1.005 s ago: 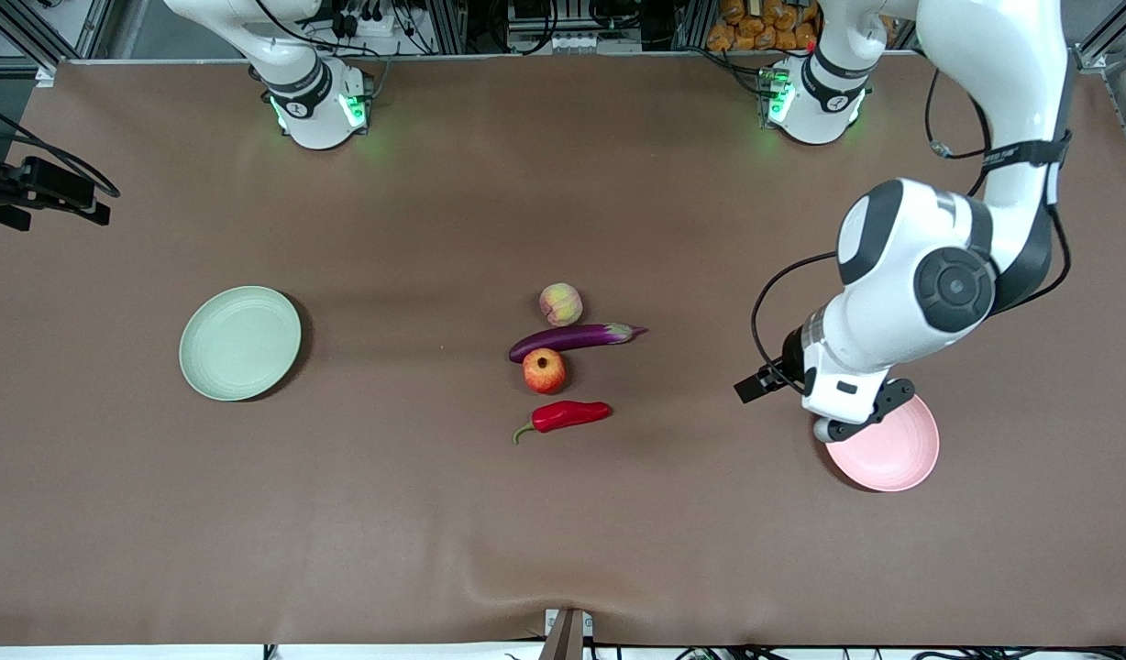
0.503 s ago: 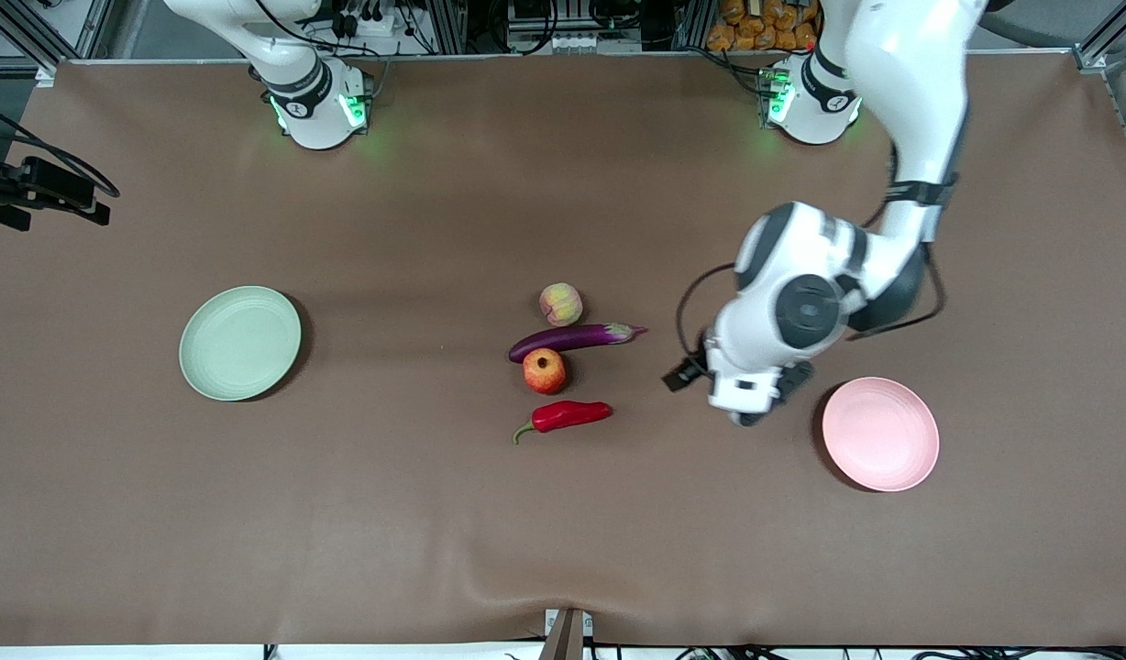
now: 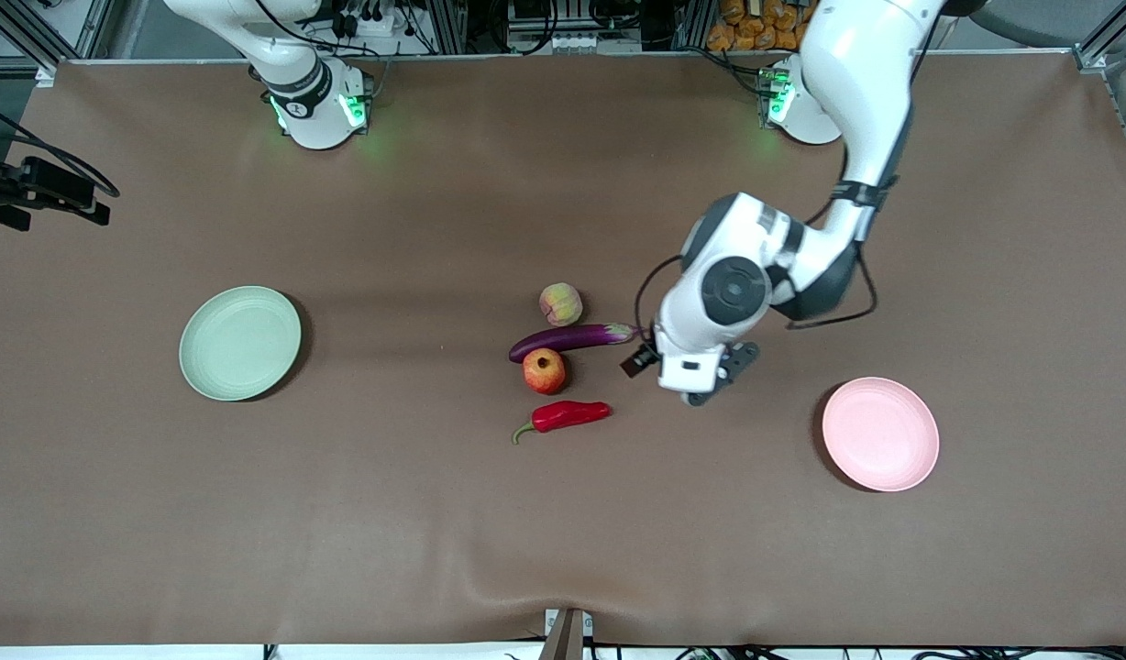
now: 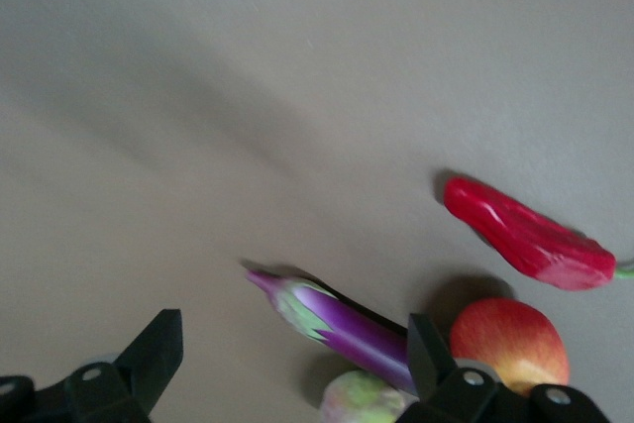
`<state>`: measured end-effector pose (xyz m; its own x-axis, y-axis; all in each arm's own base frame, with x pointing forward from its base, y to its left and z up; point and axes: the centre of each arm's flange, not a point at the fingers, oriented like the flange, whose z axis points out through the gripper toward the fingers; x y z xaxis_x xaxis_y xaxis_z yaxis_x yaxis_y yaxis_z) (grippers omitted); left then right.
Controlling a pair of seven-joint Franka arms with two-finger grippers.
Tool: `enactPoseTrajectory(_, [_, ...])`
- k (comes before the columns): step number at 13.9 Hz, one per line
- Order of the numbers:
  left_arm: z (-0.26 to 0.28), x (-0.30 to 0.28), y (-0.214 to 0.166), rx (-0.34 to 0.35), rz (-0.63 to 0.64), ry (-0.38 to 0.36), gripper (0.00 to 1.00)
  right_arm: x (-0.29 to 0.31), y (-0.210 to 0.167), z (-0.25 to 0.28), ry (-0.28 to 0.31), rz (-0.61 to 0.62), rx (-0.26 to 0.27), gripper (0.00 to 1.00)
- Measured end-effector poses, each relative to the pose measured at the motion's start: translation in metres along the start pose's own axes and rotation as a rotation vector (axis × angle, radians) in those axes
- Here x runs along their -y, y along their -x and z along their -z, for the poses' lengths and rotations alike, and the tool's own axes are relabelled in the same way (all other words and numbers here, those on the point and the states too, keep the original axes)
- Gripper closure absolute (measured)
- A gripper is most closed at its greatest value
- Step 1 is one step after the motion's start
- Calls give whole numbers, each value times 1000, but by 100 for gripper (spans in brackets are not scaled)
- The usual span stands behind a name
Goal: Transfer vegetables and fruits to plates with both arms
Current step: 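Move the left gripper down to the purple eggplant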
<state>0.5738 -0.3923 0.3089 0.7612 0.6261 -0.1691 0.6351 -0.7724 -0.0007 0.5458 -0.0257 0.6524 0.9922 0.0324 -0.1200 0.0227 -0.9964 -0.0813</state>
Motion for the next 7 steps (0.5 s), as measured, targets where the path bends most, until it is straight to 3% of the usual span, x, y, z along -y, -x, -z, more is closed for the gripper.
enactPoseTrajectory(7, [-86,23,31,-54,0,85,0,0,0,0,0,0,0,0])
